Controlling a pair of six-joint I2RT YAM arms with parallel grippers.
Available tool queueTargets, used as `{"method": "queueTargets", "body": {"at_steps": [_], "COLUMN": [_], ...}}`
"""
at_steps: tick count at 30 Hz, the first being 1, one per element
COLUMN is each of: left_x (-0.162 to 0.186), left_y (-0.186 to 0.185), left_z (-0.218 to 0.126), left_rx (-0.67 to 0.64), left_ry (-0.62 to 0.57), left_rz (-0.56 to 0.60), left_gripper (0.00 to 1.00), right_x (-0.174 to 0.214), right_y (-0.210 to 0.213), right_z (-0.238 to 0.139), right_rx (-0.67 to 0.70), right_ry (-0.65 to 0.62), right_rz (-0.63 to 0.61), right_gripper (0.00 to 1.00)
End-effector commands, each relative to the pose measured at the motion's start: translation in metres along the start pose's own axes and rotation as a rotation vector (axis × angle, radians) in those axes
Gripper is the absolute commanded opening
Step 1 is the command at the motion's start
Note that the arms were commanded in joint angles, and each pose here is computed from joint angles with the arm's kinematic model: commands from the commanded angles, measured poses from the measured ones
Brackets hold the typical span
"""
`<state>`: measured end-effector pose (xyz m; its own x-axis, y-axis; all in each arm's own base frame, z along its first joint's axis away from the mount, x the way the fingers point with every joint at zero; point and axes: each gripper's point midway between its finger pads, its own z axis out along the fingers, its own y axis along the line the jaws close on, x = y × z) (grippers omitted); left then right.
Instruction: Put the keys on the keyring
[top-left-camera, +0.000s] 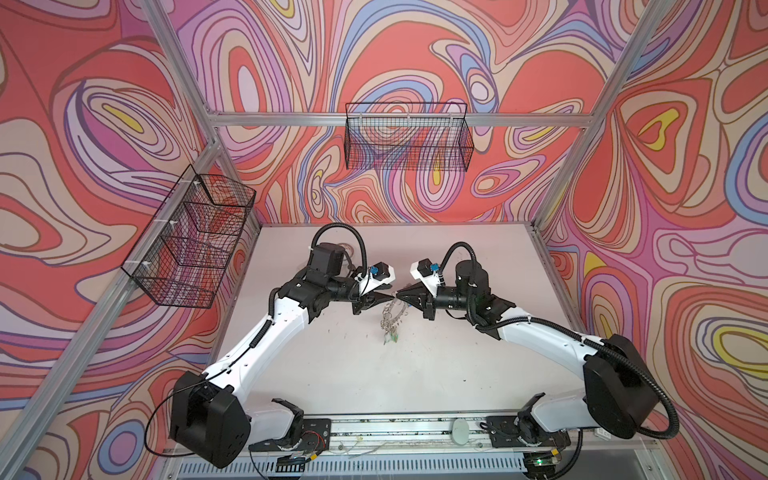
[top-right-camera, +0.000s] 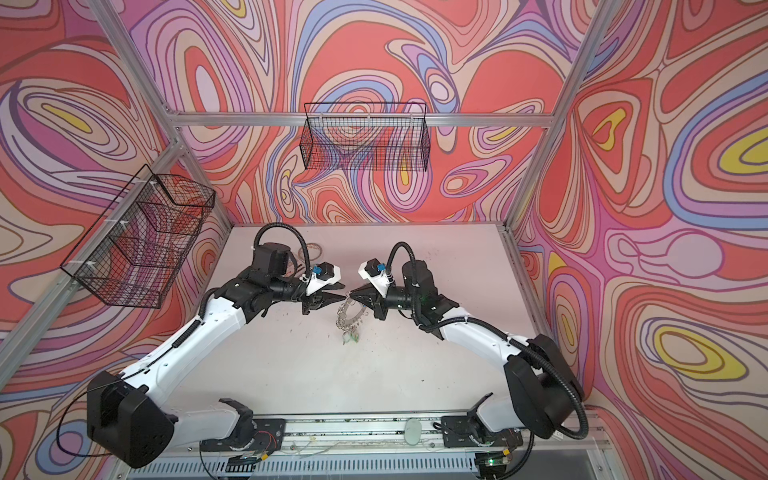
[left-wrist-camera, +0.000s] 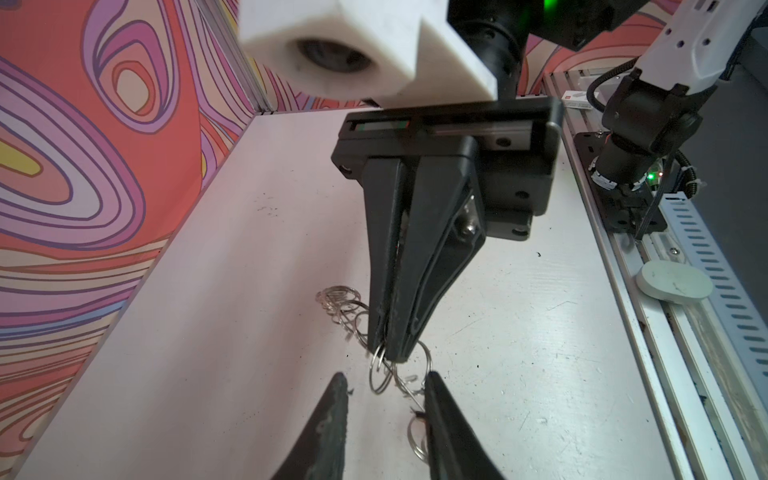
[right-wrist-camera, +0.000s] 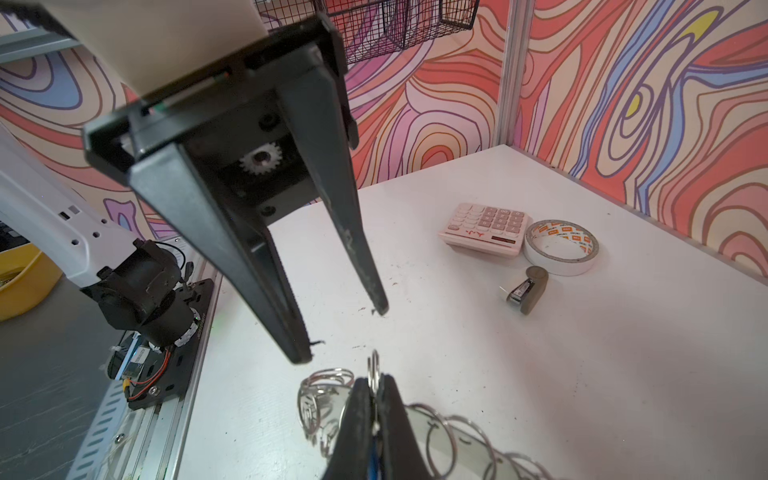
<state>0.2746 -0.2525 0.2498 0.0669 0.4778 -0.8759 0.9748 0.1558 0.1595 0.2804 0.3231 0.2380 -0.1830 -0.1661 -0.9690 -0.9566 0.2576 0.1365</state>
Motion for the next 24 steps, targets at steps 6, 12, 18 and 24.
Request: {"method": "queueTargets", "body": {"at_steps": [6,12,18,24], "left_x": [0.001,0.002,0.0,0.001], "left_y": [0.001,0.003,0.001,-0.002], "left_z": [0.008,0.011,0.013,0.02], "left_rx": [0.033,0.024,0.036,0.052], "left_ry": [0.03,0.039,0.037,0.044], "left_rz": [0.046,0.054,0.058,0.05], "left_gripper": [0.26,0.22,0.16,0.04], "right_x": [-0.021,-0.02,-0.019,-0.02], "right_y": [0.011,0.012,0.014,0.015], "right_z": [-0.006,-0.005,-0.004,-0.004], "right_rx": [-0.023,-0.028,-0.037,-0.042], "right_ry": [-0.052,-0.049,-0.046,-0.044], "right_rz": [-0.084,-0.083,-0.08,-0.083], "right_gripper": [0.0,0.0,0.0,0.0]}}
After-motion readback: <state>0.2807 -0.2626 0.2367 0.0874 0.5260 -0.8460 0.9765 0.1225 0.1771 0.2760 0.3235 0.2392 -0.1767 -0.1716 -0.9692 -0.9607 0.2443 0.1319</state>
